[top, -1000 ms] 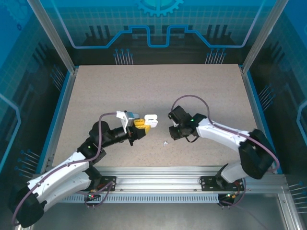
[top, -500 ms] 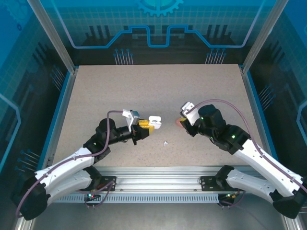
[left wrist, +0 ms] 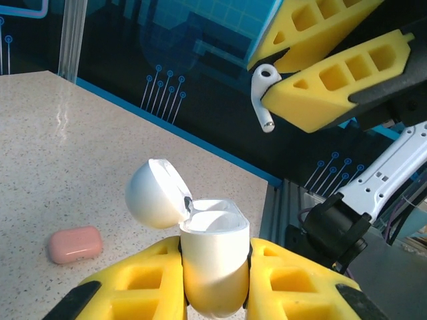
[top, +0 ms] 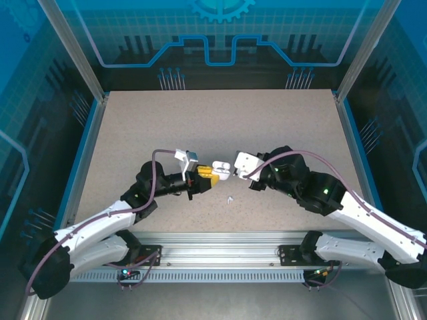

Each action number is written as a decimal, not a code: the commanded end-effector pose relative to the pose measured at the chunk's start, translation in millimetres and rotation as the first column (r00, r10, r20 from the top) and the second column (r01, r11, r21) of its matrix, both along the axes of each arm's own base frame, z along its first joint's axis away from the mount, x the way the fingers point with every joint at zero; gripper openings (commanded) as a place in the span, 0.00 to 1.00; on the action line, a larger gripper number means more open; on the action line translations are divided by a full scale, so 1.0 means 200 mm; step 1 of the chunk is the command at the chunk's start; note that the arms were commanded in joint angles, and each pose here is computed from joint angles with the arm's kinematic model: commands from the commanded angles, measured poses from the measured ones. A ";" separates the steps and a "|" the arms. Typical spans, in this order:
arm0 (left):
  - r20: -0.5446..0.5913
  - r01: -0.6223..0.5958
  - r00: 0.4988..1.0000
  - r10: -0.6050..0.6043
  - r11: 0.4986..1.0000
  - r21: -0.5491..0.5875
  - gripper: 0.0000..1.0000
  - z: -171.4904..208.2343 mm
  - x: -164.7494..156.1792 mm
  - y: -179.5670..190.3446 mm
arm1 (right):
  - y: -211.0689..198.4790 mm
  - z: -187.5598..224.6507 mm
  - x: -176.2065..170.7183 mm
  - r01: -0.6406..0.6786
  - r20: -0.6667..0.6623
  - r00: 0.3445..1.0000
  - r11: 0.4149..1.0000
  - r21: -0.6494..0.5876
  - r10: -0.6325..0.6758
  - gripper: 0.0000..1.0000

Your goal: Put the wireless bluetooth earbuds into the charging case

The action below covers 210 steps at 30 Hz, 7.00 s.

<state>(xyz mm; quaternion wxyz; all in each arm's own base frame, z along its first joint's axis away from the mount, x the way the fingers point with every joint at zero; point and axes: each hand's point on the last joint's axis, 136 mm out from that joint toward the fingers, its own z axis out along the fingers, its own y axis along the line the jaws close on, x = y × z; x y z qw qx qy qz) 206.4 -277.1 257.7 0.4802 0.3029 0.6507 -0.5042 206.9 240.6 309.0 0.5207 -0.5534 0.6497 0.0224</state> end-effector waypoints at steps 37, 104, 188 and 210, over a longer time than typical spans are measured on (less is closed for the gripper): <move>0.074 0.051 0.996 -0.048 0.998 -0.039 0.03 0.13 -0.04 -0.03 | 0.17 -0.16 -0.05 -0.126 -0.067 0.991 0.981 -0.149 0.117 0.19; 0.354 0.047 0.935 -0.030 0.998 -0.038 0.01 0.23 -0.07 -0.03 | 0.13 0.07 -0.09 0.151 -0.779 0.558 0.888 0.435 0.286 0.77; 0.440 -0.091 0.896 0.066 0.995 0.035 0.00 0.20 0.00 -0.05 | 0.11 -0.07 0.04 0.359 -0.823 0.557 0.926 0.115 -0.114 0.40; 0.435 -0.100 0.897 0.079 0.995 0.026 0.00 0.19 0.01 -0.04 | 0.12 -0.07 -0.08 0.247 -0.835 0.550 0.957 0.151 -0.010 0.31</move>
